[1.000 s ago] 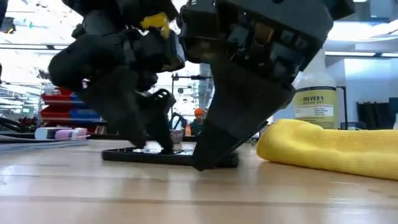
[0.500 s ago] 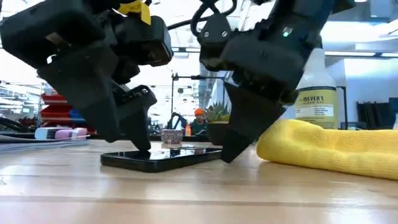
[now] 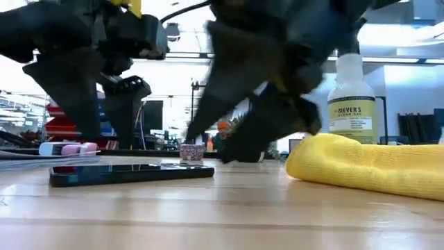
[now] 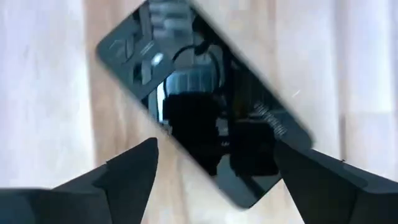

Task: Apply microfiber cloth
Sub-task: Wipe the cellphone with the microfiber cloth

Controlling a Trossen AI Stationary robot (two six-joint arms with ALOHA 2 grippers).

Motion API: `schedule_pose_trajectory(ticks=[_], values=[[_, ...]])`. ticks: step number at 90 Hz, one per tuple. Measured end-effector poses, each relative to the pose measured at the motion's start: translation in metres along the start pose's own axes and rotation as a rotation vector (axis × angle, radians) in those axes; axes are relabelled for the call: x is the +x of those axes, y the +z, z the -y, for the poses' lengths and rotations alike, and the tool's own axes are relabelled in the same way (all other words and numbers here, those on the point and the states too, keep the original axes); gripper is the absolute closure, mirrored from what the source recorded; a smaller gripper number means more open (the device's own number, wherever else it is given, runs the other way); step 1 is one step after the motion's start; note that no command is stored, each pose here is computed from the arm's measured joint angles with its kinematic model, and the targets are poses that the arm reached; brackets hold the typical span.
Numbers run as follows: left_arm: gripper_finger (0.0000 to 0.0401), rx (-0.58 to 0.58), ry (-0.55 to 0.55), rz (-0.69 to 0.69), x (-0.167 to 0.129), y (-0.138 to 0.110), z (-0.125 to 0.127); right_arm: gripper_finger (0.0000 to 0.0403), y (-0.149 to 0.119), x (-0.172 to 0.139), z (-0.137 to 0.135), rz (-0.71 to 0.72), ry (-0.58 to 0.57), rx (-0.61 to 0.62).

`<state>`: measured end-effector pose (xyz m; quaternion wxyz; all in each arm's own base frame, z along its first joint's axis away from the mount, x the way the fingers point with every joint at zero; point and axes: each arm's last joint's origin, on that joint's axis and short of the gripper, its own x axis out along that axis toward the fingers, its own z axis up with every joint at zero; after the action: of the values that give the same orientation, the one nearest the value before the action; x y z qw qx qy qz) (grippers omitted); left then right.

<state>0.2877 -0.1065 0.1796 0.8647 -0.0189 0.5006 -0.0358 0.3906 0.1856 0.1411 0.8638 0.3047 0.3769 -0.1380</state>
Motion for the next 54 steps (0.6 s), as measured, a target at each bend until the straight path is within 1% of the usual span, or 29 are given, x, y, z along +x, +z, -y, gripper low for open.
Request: schedule_pose_trajectory(ticks=[5,8,14,22,31,41,54], values=[[0.0100,-0.016,0.003,-0.024,0.006,-0.006,-0.004,0.0146,0.000,0.005,0.003,0.008,-0.008,0.043],[0.0100,-0.031,-0.013,-0.033,0.010,-0.010,-0.006,0.0136,0.002,0.010,0.003,0.028,0.014,0.083],[0.0100,-0.066,-0.062,-0.040,0.017,-0.018,-0.007,0.0124,0.002,0.019,0.007,0.028,0.013,0.142],[0.0100,-0.117,-0.154,0.017,0.023,-0.023,-0.004,0.0117,0.002,0.030,0.008,0.038,0.043,0.202],[0.0100,-0.175,-0.219,0.097,0.027,-0.029,0.004,0.0117,0.000,0.038,0.011,0.039,0.038,0.220],[0.0100,-0.210,-0.276,0.164,0.029,-0.036,0.012,0.0117,0.004,0.040,0.013,0.035,0.048,0.232],[0.0100,-0.252,-0.299,0.232,0.030,-0.045,0.018,0.0117,0.010,0.042,0.016,0.038,0.067,0.241]])
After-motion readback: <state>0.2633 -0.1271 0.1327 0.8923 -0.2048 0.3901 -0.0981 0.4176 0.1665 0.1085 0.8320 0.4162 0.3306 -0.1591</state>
